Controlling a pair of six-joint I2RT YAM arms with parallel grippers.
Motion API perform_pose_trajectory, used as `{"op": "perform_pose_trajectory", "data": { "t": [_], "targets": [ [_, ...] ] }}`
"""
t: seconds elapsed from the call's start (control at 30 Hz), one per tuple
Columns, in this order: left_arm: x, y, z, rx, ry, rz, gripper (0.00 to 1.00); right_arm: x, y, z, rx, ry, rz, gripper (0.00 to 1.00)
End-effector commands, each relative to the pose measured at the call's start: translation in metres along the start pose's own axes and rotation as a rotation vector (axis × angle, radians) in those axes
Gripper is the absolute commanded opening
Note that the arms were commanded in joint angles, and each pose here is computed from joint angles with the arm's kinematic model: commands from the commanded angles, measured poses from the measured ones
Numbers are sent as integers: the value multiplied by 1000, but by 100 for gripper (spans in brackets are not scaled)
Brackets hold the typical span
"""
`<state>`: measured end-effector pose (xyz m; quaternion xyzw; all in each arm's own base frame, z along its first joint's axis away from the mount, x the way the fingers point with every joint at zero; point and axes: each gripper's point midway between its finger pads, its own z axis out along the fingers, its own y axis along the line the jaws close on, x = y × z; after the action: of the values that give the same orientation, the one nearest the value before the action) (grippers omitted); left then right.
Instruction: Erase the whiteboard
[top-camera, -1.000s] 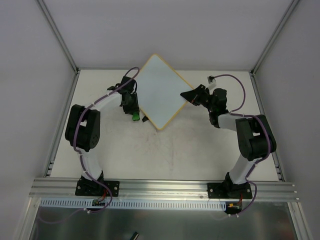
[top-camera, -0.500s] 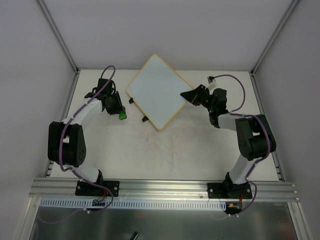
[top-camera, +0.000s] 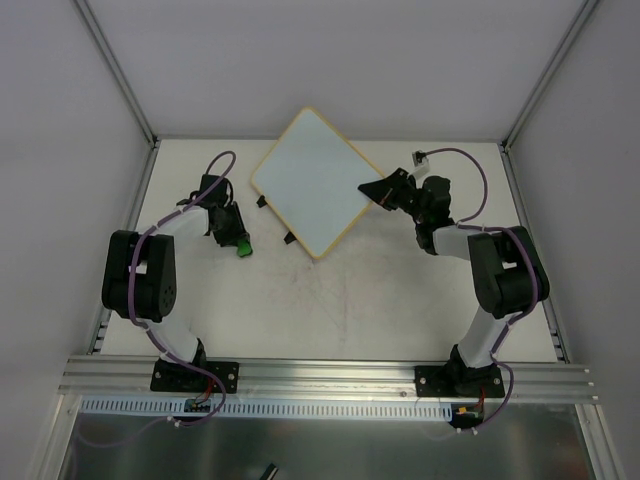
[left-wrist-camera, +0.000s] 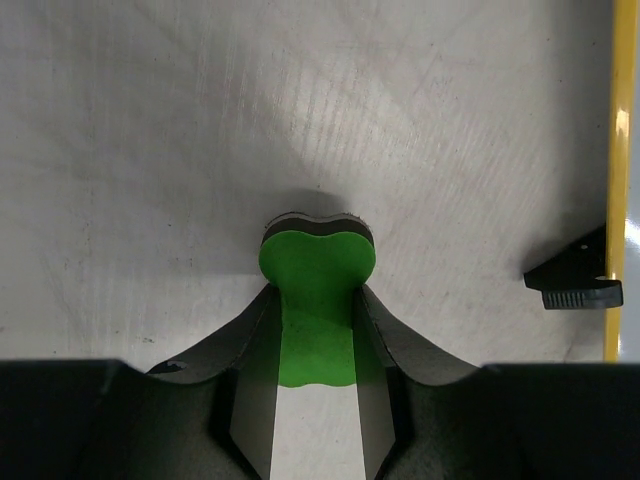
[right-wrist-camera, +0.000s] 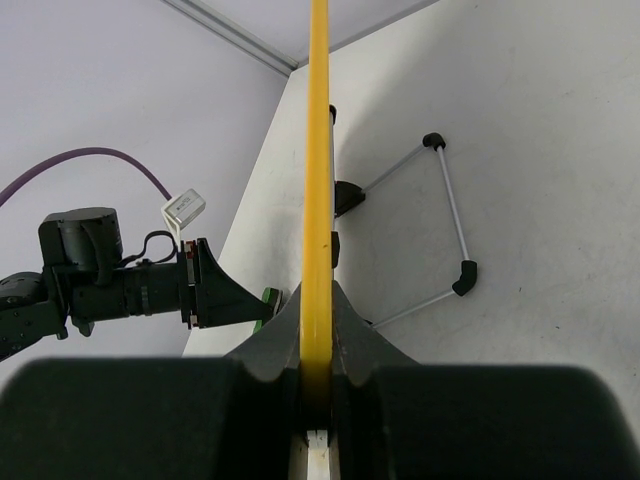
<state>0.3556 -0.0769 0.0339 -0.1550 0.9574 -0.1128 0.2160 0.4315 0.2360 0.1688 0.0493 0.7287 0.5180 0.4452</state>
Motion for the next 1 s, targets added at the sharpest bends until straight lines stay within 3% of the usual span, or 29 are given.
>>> {"op": "perform_pose_trajectory", "data": {
  "t": [0.0, 0.5, 0.63, 0.97],
  "targets": [
    [-5, 3, 7, -4, -18, -8, 30, -6, 30, 10, -92, -16, -57, 0],
    [-7, 6, 3, -19, -39, -7, 55, 7, 27, 10, -78, -2, -57, 0],
    [-8, 8, -1, -30, -58, -14, 66, 9, 27, 10, -75, 1, -58, 5],
    [-17, 4, -15, -3, -123, -3, 76, 20, 18, 10, -56, 20, -47, 5]
  ]
}}
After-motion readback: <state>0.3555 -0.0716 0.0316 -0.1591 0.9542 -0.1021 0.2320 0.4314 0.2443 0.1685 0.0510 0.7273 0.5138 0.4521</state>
